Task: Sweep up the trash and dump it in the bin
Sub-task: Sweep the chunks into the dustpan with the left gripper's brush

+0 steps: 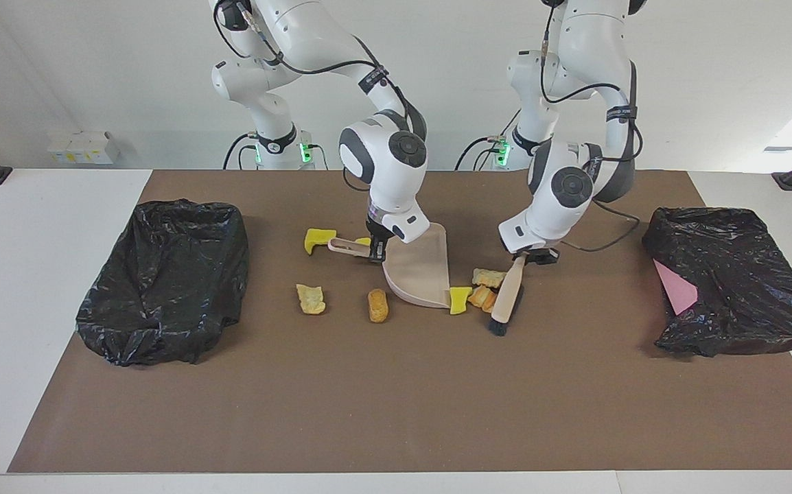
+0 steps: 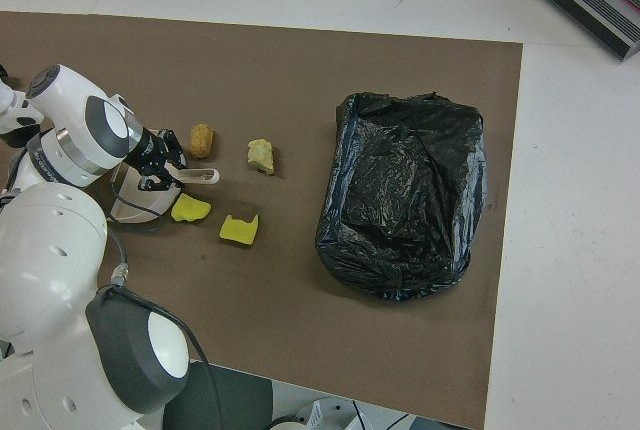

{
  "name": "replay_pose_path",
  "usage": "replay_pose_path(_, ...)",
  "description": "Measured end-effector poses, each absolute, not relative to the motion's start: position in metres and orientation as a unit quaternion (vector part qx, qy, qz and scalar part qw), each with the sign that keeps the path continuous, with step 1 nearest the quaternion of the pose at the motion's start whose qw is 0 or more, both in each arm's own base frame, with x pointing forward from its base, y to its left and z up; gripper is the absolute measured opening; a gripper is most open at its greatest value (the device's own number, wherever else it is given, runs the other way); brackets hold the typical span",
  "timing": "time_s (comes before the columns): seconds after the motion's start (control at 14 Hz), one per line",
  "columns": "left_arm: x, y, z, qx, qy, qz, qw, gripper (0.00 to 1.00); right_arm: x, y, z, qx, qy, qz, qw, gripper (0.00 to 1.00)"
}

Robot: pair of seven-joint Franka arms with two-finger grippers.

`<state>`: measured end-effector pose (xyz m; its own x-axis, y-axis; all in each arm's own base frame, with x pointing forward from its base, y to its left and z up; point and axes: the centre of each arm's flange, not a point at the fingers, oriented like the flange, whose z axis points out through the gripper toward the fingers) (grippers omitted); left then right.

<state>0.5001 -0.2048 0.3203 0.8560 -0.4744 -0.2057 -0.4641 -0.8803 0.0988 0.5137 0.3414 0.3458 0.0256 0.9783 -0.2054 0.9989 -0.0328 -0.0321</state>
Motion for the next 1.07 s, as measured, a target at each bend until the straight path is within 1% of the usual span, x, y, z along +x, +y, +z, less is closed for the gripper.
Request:
replay_pose_path(0.36,0.46,-0.271,0.324,0.965,-0.219,-0.128,0.069,0.26,0.513,0.341,0.346,0.714,0.693,-0.086,0.06,0.33)
replay_pose_path(0.57,0.445,-0.293,0.325,0.963,-0.223,-0.136,0.073,0.26,0.513,0.34,0.345,0.714,0.693,-0.087,0.06,0.33)
replay_pose_path(0.86,0.452,-0.278,0.34,0.973,-0.174,-0.135,0.074,0.26,0.513,0.339,0.346,0.714,0.692,-0.085,0.06,0.33)
replay_pose_path(1.07,0.469,-0.229,0.367,0.982,-0.106,-0.135,0.082,0.26,0.515,0.339,0.346,0.714,0.693,-0.082,0.061,0.33)
